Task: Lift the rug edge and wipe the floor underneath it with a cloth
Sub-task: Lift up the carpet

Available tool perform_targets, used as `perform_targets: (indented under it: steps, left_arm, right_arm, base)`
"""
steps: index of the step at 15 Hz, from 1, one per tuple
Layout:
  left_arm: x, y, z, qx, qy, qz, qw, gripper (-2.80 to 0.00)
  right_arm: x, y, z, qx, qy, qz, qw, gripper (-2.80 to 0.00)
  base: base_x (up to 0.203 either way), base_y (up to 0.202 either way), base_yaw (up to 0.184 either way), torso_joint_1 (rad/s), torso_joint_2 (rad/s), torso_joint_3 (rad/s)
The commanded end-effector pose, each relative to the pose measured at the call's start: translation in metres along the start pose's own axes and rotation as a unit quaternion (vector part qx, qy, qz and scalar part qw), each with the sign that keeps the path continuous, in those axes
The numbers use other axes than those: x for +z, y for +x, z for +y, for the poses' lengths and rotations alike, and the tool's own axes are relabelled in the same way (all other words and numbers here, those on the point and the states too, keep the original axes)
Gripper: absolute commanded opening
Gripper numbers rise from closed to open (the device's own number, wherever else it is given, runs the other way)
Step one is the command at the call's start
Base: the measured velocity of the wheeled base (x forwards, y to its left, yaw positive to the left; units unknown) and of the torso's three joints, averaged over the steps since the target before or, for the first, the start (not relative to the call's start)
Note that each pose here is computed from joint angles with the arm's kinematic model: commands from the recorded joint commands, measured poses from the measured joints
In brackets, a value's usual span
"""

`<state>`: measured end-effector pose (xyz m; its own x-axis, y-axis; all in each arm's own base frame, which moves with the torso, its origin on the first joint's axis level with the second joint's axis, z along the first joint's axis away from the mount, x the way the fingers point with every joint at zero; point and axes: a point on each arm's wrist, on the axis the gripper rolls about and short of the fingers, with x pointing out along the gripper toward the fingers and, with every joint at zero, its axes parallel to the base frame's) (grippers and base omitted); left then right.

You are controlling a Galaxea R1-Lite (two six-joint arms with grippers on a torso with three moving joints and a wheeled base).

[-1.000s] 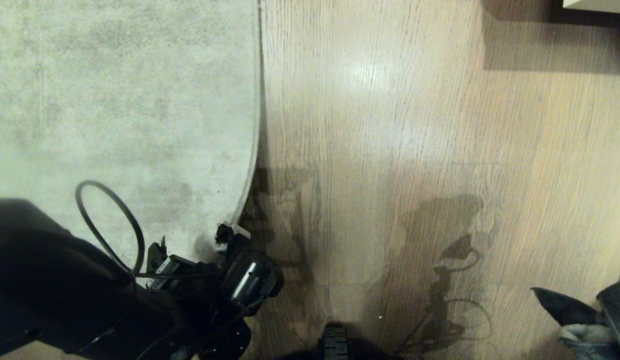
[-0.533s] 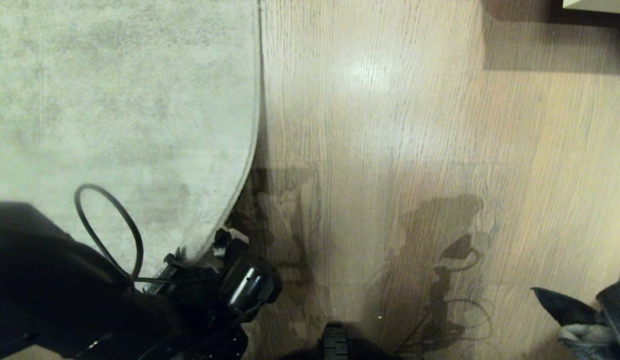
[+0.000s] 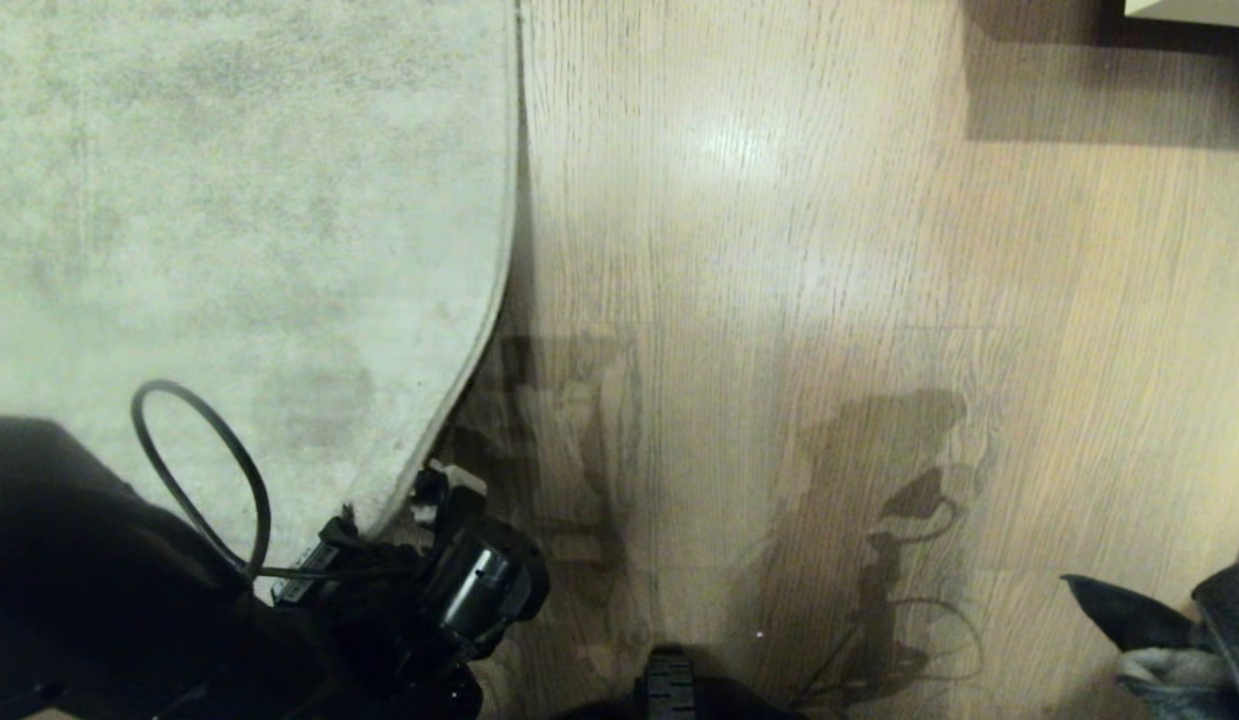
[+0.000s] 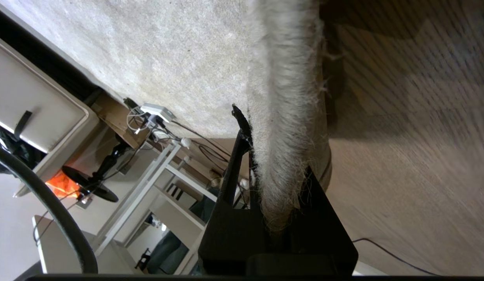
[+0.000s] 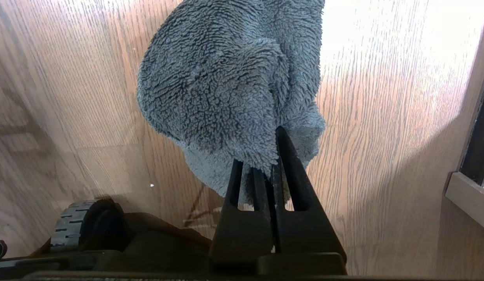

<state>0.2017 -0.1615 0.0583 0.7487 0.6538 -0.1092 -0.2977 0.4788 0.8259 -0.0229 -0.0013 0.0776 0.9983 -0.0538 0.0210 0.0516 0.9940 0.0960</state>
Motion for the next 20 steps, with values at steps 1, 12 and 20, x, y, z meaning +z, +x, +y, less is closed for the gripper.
perform_targets:
  steps: [1,12,20]
  left_arm:
    - [0.0,0.0,0.005,0.006,-0.006,0.001,1.0,-2.8]
    - [0.01,-0.002,0.041,-0.028,-0.038,-0.012,0.9988,-2.8]
    - [-0.011,0.001,0.067,-0.109,-0.069,-0.025,0.9913,-2.8]
  right_arm:
    - [0.0,0.0,0.0,0.0,0.0,0.0,1.0,-2.8]
    - [0.0,0.0,0.0,0.0,0.0,0.0,1.0,-2.8]
    - [0.0,0.0,0.0,0.0,0.0,0.0,1.0,-2.8]
  base:
    - [0.0,0.0,0.0,0.0,0.0,0.0]
    - [0.0,0.0,0.0,0.0,0.0,0.0]
    - [0.0,0.0,0.0,0.0,0.0,0.0]
